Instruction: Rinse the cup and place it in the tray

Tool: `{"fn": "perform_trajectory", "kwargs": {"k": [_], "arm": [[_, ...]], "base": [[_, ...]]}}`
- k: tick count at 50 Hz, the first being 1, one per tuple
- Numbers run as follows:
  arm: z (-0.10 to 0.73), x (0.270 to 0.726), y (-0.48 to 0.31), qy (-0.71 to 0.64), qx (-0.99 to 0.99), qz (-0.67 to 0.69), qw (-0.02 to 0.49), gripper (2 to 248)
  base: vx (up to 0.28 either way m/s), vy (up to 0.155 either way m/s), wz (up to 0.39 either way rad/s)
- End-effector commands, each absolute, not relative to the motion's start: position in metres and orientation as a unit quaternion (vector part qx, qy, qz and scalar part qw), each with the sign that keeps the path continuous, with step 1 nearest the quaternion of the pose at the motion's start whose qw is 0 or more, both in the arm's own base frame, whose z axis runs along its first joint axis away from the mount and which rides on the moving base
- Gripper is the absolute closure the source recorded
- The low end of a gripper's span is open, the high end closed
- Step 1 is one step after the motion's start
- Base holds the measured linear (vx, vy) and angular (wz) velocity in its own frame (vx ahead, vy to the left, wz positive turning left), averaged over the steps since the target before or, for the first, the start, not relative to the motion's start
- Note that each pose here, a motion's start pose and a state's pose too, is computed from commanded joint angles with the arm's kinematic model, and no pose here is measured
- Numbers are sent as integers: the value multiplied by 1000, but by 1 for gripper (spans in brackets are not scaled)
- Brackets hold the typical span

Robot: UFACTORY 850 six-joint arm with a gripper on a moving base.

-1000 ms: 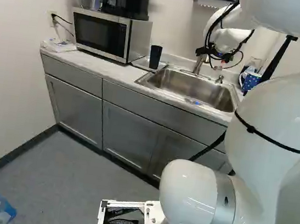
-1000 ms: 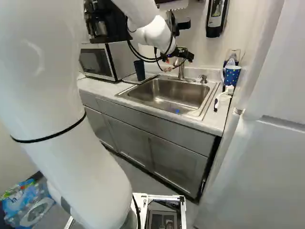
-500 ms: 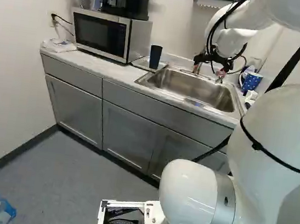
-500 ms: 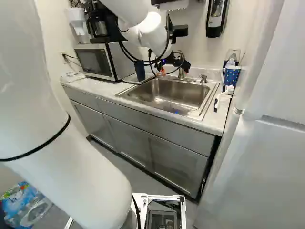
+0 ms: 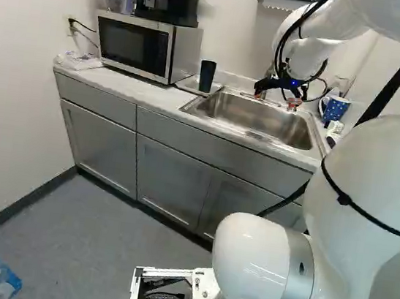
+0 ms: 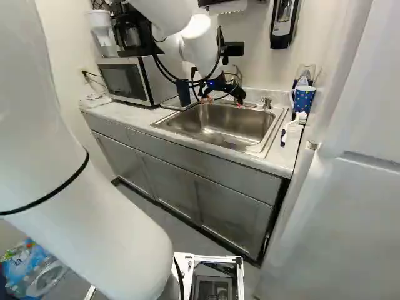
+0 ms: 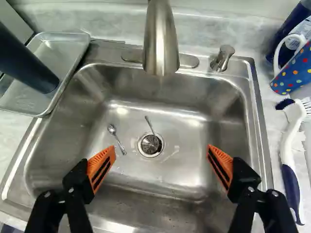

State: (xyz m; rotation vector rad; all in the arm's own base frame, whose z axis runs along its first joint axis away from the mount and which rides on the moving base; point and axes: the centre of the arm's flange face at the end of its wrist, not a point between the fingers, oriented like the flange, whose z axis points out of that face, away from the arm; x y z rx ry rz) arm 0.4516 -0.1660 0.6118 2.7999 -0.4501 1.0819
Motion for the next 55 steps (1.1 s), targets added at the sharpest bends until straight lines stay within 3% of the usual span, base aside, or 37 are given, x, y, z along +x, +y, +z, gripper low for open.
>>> {"fn": "perform_trajectory", "kwargs": {"k": [34,55], "arm": [[612,452,-166,-148,921,356,53,3],[612,452,-166,-148,921,356,53,3]], "base": [[-4,2,-14],[-23,121,-20]]}}
